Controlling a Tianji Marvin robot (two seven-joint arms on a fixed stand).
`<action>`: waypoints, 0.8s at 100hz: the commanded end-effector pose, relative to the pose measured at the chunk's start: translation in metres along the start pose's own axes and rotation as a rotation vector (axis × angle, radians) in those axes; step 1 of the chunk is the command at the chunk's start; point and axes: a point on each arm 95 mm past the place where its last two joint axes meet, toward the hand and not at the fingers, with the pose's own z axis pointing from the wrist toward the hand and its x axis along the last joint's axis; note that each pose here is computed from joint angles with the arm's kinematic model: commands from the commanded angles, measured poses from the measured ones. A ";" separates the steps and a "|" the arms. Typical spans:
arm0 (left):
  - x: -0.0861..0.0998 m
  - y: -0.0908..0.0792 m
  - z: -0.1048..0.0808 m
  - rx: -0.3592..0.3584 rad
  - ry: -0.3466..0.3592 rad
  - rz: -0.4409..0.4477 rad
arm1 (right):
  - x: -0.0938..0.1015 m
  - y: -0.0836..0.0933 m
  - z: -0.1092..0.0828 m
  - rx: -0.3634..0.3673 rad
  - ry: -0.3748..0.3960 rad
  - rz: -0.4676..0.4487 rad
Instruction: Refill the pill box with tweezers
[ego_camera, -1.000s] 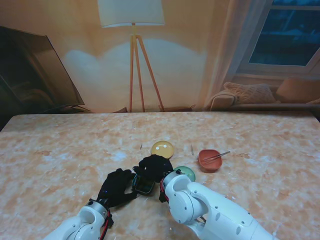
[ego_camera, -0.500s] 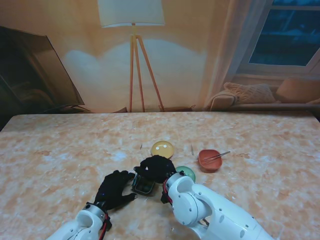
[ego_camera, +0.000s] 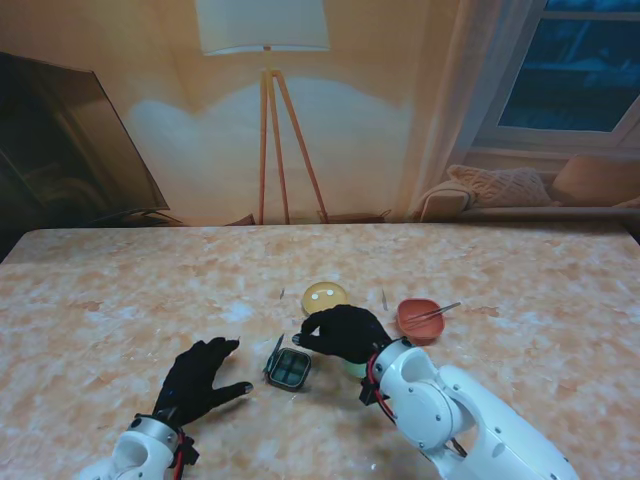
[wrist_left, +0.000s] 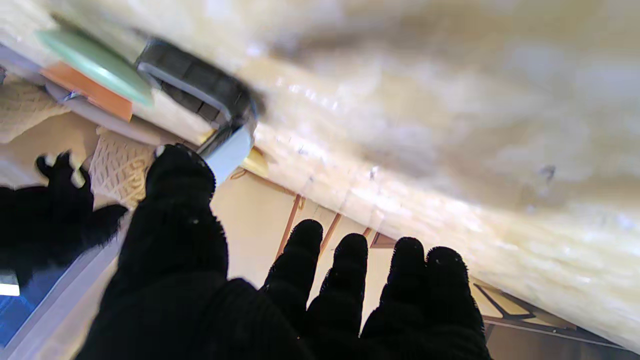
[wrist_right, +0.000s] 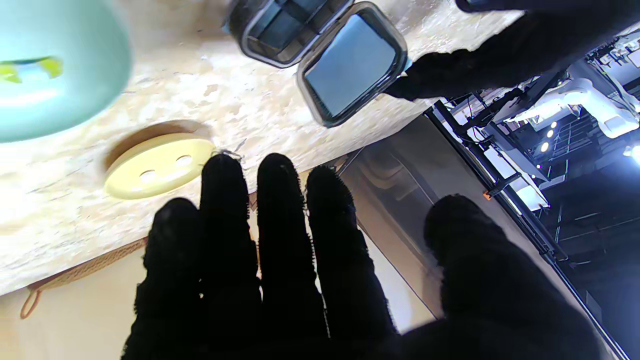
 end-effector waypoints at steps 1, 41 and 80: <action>0.007 -0.011 0.002 0.020 0.025 -0.017 | -0.009 0.000 -0.010 0.014 -0.010 -0.018; 0.016 -0.049 0.004 0.085 0.087 -0.066 | -0.061 0.051 -0.052 -0.044 -0.013 -0.170; 0.016 -0.046 0.011 0.104 0.083 -0.090 | -0.117 0.073 -0.071 -0.027 -0.100 -0.308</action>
